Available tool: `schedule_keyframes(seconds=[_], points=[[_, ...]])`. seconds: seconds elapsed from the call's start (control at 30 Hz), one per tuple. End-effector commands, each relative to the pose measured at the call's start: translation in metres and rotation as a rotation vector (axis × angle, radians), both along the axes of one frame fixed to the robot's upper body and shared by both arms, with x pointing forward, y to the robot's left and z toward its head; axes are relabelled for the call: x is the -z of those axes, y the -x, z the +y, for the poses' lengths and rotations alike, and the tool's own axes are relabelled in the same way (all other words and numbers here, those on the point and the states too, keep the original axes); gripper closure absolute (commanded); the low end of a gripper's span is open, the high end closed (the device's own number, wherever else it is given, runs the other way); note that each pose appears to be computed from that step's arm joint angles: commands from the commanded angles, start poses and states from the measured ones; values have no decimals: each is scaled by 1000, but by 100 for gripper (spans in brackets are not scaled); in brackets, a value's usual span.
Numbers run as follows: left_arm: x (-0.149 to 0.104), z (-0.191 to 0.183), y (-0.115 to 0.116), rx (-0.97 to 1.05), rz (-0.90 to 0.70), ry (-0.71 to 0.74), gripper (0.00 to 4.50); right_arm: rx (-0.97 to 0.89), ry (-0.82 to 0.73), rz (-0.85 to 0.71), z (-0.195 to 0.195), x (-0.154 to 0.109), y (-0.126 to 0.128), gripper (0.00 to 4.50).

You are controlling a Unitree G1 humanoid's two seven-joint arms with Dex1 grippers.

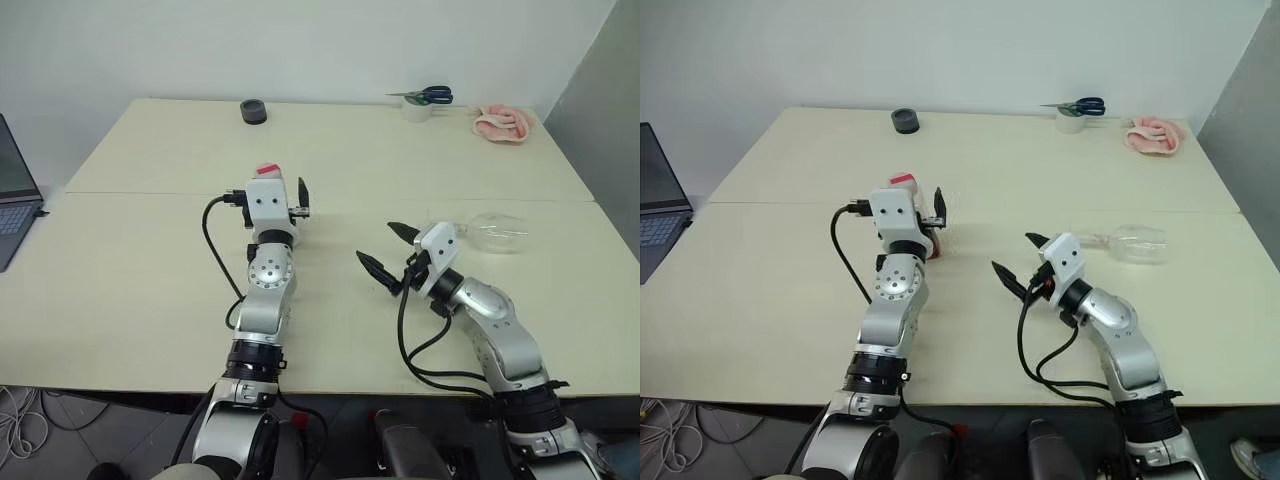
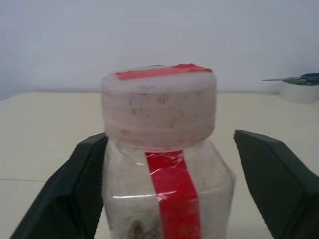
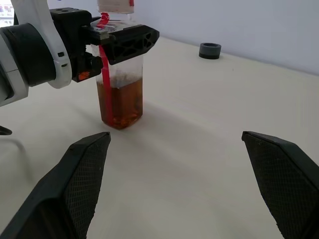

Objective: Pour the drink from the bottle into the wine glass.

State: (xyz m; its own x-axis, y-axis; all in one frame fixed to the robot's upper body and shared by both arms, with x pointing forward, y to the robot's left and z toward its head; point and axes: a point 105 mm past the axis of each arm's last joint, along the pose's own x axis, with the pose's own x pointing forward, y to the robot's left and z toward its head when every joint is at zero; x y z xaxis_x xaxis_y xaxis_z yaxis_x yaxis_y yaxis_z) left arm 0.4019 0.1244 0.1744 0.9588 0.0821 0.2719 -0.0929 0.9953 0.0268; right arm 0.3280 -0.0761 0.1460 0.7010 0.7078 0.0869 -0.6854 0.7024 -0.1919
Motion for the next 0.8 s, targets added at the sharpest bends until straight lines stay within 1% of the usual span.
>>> schedule_keyframes(seconds=[0.03,0.1,0.13,0.23,0.27,0.37,0.47,0.5,0.57,0.67,0.73,0.8], points=[[-13,-3,1,1,-54,0,150,-12,4,-60,2,-15,5,0],[-15,-4,2,7,-66,-2,216,-13,-1,-61,2,-15,5,0],[-16,-4,3,8,-76,-1,233,-16,-5,-61,3,-15,6,0],[-20,-2,5,4,-99,-1,233,-22,-18,-65,4,-18,6,0],[-21,0,6,5,-103,-5,233,-6,-44,-59,2,-22,3,0],[-22,6,7,43,-103,-26,233,21,-87,-22,0,-37,-8,0],[-21,13,10,133,-76,-63,233,41,-49,16,1,-57,-20,0],[-20,16,11,163,-62,-71,233,6,-43,38,5,-64,-19,0],[-19,20,15,263,-24,-100,233,-153,-58,65,21,-86,-5,0],[-19,17,23,403,19,-144,233,-322,-59,93,41,-108,12,0],[-21,7,31,522,29,-169,233,-376,-31,141,53,-113,15,0],[-20,-4,39,617,32,-188,233,-384,-20,175,61,-115,13,0]])
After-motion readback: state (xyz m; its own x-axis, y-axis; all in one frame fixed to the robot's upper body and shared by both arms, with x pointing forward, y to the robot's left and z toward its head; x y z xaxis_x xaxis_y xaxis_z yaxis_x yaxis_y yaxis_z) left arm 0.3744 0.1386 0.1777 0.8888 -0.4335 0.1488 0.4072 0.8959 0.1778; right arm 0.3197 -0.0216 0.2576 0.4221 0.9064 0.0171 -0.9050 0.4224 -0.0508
